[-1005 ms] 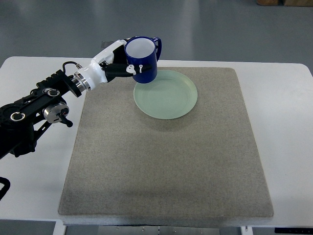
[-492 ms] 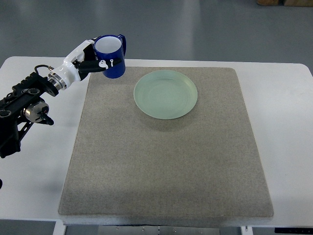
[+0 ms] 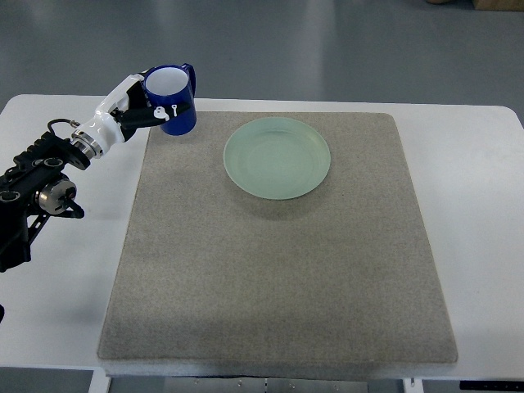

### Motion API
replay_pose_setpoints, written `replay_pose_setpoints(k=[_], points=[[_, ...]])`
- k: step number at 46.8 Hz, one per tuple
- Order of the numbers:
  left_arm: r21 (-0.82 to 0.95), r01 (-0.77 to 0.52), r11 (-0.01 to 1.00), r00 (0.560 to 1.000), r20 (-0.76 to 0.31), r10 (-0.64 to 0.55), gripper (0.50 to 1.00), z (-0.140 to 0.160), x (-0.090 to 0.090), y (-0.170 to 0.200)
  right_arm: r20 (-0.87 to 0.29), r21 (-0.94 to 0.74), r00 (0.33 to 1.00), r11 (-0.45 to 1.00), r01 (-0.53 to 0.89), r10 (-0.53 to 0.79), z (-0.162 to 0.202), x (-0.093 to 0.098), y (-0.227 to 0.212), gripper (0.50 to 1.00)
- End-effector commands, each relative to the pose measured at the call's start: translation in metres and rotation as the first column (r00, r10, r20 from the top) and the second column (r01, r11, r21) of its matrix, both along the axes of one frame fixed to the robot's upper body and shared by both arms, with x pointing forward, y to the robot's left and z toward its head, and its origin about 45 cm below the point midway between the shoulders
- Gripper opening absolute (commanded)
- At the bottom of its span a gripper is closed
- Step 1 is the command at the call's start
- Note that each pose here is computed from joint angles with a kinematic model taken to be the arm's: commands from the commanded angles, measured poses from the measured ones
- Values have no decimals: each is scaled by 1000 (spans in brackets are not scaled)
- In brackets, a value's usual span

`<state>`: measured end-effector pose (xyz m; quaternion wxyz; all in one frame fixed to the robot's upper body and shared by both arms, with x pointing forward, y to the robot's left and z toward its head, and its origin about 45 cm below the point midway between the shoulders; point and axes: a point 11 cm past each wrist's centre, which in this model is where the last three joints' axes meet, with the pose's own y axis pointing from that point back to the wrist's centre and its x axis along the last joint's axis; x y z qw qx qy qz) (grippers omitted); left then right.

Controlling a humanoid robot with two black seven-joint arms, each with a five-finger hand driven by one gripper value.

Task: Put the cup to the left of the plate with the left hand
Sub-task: 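Lower the mug onto the mat beside the plate with the left hand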

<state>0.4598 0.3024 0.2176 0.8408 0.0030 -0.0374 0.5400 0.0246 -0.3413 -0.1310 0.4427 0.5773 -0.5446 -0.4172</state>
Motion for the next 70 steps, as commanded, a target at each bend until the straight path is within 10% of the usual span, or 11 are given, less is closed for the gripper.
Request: replay_pose_setpoints(k=[1,70], points=[[-6,-3,1000,1000,-25,2,806,-12,-3,-4,0,0,1000,1000,0,0,0,0,0,932],[15,-50,999,996,-74,51,958,-42,-13,-7,0,0,1000,1000,0,0,0,0,0,932]])
